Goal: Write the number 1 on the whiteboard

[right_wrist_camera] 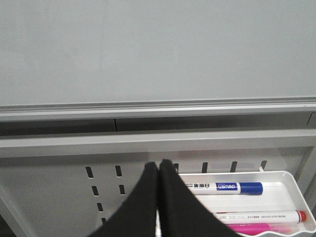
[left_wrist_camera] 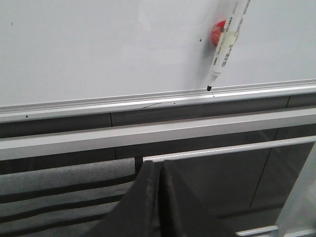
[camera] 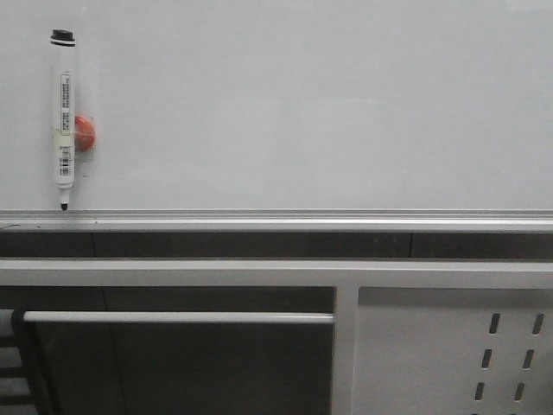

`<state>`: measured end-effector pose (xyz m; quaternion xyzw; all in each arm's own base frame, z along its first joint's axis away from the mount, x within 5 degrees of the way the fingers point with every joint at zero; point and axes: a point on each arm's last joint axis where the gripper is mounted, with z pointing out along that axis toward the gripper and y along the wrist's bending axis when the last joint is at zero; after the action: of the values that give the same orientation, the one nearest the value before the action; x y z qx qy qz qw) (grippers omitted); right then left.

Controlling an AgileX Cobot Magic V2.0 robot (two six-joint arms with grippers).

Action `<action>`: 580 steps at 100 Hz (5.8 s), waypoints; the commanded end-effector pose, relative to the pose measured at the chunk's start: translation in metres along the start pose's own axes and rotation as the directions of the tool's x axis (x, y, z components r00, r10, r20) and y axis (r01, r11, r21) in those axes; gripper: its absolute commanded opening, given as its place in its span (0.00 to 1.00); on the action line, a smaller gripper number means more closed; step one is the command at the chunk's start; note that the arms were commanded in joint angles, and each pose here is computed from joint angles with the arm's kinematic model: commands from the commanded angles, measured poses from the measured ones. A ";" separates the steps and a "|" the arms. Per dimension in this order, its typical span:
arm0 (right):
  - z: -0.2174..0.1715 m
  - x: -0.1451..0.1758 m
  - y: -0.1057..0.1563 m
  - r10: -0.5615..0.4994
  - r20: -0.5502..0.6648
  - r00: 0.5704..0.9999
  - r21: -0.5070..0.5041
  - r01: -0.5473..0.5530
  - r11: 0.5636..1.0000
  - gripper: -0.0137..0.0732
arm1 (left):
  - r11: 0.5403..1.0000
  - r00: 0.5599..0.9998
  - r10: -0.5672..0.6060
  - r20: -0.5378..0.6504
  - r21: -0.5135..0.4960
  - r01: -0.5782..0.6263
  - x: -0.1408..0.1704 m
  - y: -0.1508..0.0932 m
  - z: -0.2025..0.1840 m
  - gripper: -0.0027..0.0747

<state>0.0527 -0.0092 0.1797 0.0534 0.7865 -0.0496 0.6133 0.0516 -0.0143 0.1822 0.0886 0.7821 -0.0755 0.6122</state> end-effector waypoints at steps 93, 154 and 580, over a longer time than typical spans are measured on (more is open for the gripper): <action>-0.024 -0.065 0.000 0.541 0.453 0.709 -0.296 -0.452 0.841 0.07 | 0.739 0.674 -0.673 0.305 0.239 0.629 -0.050 0.003 -0.015 0.01; -0.039 -0.129 0.014 0.179 0.078 0.981 -0.277 -0.151 0.949 0.54 | 0.992 0.995 -0.068 -0.071 0.103 0.075 -0.144 -0.008 0.041 0.48; -0.020 -0.175 0.093 -0.057 -0.080 0.995 -0.880 -0.044 0.473 0.56 | 0.634 0.813 0.582 0.008 0.622 -0.460 -0.132 -0.136 0.105 0.01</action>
<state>0.0800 0.0753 0.3344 -0.2651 0.7562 0.3305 0.4986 0.1518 -0.1698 0.2601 0.5061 0.7361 -0.1156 0.4344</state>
